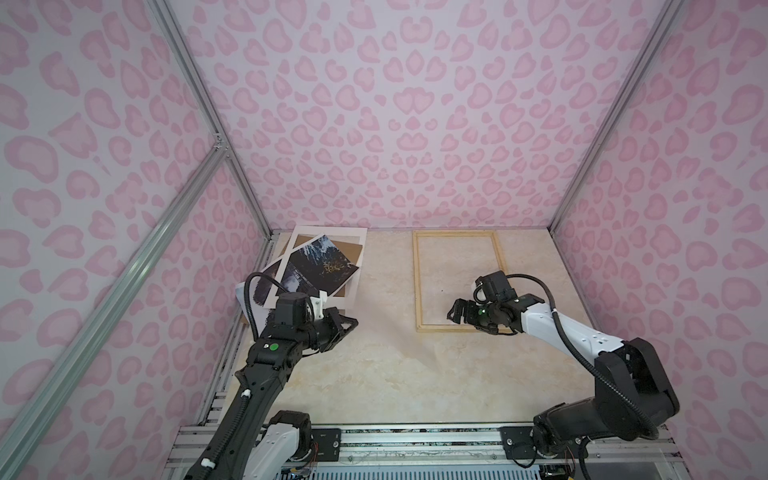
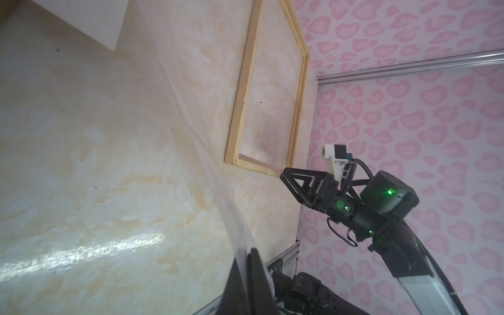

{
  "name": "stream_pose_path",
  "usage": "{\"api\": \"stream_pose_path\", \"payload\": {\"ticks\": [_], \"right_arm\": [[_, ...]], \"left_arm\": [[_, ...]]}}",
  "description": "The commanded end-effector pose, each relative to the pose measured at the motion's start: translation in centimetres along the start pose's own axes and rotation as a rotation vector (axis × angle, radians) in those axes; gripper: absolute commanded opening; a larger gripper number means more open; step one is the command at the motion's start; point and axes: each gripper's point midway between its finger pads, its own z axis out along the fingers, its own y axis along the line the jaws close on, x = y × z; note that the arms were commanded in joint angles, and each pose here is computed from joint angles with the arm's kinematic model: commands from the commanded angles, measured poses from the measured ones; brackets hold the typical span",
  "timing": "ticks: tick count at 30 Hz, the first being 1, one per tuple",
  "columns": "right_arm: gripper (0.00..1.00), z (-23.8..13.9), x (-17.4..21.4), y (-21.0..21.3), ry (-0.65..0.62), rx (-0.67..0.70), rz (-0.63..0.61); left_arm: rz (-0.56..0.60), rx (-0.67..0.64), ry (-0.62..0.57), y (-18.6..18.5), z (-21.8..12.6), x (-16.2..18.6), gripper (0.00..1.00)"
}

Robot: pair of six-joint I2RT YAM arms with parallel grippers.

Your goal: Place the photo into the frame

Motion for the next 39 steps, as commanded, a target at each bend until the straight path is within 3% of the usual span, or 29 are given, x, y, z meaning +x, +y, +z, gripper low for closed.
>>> {"api": "stream_pose_path", "payload": {"ticks": [1, 8, 11, 14, 17, 27, 37, 39], "right_arm": [[0.99, 0.5, -0.1, -1.4, 0.055, 0.098, -0.079], [0.98, 3.3, -2.1, -1.7, 0.092, 0.169, -0.141], [0.98, 4.3, -2.8, -1.1, 0.097, 0.179, -0.153], [0.99, 4.9, -2.6, -0.1, 0.097, 0.183, -0.178], [0.98, 6.1, -1.0, 1.1, 0.13, 0.197, -0.222], [0.98, 9.0, 6.4, 2.8, 0.235, 0.245, -0.28], [0.98, 9.2, 16.3, 7.9, 0.347, 0.107, -0.317], [0.98, 8.3, 16.8, 8.6, 0.338, 0.082, -0.316]], "left_arm": [[0.105, 0.013, -0.027, -3.2, -2.8, -0.2, 0.04], [0.207, 0.227, -0.109, -13.1, -7.4, -2.0, 0.04], [0.258, 0.325, -0.206, -18.0, -10.2, -3.7, 0.04], [0.33, 0.342, -0.358, -21.8, -13.8, -5.8, 0.05], [0.358, 0.292, -0.464, -23.2, -15.3, -8.4, 0.06], [0.371, 0.307, -0.564, -26.6, -15.8, -13.9, 0.06], [0.391, 0.405, -0.453, -29.0, -13.8, -14.9, 0.07], [0.386, 0.436, -0.416, -29.3, -13.1, -15.0, 0.07]]}}
